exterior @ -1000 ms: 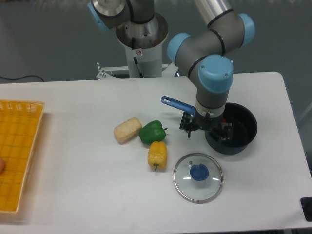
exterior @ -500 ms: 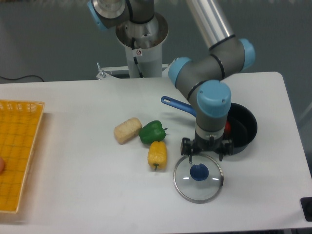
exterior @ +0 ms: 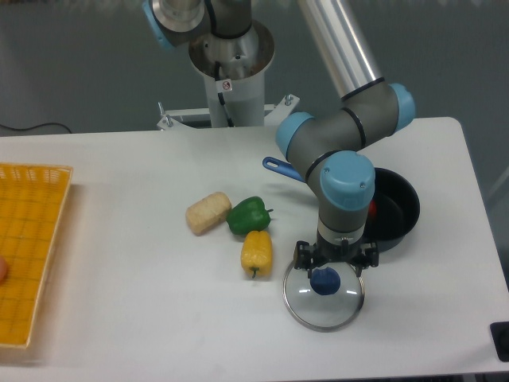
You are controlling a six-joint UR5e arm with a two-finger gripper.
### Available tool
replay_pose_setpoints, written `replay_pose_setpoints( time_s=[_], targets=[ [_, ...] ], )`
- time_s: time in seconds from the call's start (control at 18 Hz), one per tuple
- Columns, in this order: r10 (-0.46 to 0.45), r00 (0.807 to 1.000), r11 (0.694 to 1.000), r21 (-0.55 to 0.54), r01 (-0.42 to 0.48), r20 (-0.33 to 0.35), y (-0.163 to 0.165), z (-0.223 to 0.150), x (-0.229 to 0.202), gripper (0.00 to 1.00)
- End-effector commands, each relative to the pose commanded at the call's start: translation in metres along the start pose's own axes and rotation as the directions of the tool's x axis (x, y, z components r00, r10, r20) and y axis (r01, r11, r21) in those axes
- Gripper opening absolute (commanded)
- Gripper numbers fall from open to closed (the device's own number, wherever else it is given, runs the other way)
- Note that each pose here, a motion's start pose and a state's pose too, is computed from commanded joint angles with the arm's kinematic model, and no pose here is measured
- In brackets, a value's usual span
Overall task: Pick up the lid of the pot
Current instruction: 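Lower the open gripper down around the blue knob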
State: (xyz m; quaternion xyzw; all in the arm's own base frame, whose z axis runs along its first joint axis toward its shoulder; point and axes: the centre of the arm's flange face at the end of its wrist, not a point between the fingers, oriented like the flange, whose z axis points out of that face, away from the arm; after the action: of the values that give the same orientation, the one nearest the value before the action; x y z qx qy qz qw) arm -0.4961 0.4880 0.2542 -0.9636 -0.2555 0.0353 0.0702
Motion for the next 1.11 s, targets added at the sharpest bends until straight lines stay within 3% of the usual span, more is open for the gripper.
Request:
replay_pose_setpoints(
  time_s=[1.11],
  targets=[
    [-0.034, 0.999, 0.999, 0.002, 0.034, 0.012, -0.004, 0.024, 0.005, 1.00]
  ],
)
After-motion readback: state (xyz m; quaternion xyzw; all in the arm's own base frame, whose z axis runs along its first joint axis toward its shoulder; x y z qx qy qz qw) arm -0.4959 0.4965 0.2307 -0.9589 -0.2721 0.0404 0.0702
